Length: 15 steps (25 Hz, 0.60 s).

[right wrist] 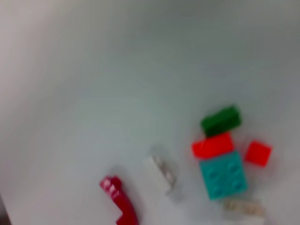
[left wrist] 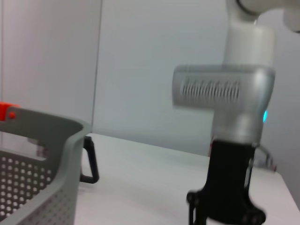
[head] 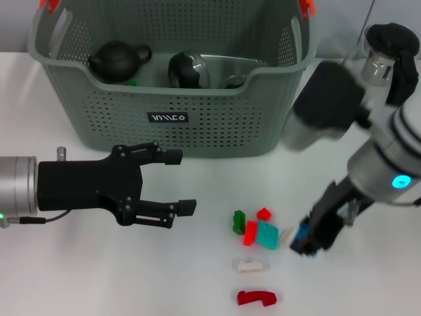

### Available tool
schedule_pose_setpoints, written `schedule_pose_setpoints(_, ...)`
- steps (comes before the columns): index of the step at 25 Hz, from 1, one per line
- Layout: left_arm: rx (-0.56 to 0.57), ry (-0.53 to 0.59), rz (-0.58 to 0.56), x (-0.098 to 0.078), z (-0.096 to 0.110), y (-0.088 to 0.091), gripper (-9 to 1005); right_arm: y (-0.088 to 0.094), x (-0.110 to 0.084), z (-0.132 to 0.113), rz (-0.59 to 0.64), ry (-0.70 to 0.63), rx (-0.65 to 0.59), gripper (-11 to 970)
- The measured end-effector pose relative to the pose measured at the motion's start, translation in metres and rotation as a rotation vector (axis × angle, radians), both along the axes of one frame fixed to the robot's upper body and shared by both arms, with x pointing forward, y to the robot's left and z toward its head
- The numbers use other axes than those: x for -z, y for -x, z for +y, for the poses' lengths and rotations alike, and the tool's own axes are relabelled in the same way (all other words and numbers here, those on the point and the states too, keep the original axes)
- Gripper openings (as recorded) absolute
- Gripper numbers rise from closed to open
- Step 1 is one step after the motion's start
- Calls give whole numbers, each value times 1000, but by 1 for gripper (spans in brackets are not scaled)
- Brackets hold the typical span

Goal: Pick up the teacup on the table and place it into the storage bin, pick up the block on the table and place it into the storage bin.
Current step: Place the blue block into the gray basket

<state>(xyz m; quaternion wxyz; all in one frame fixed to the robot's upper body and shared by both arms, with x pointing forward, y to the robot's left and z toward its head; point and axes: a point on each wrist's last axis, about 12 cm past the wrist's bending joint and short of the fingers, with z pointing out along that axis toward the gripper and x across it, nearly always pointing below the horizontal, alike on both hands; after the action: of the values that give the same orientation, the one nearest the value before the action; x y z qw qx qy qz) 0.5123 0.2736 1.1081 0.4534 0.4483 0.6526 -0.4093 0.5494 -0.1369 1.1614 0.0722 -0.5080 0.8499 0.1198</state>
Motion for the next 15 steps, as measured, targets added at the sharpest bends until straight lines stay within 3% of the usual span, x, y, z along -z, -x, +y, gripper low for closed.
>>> schedule_pose_setpoints(6, -12, -3, 2, 1, 3, 1, 923, -5, -59, -4, -92, -176, 9, 439)
schedule_pose_setpoints(12, -9, -20, 5, 3, 4, 2, 923, -40, -118, 13, -318, -349, 8, 439)
schedule_pose_setpoints(15, -6, -22, 2, 2, 5, 1, 923, -52, -128, 22, -378, -384, 15, 438)
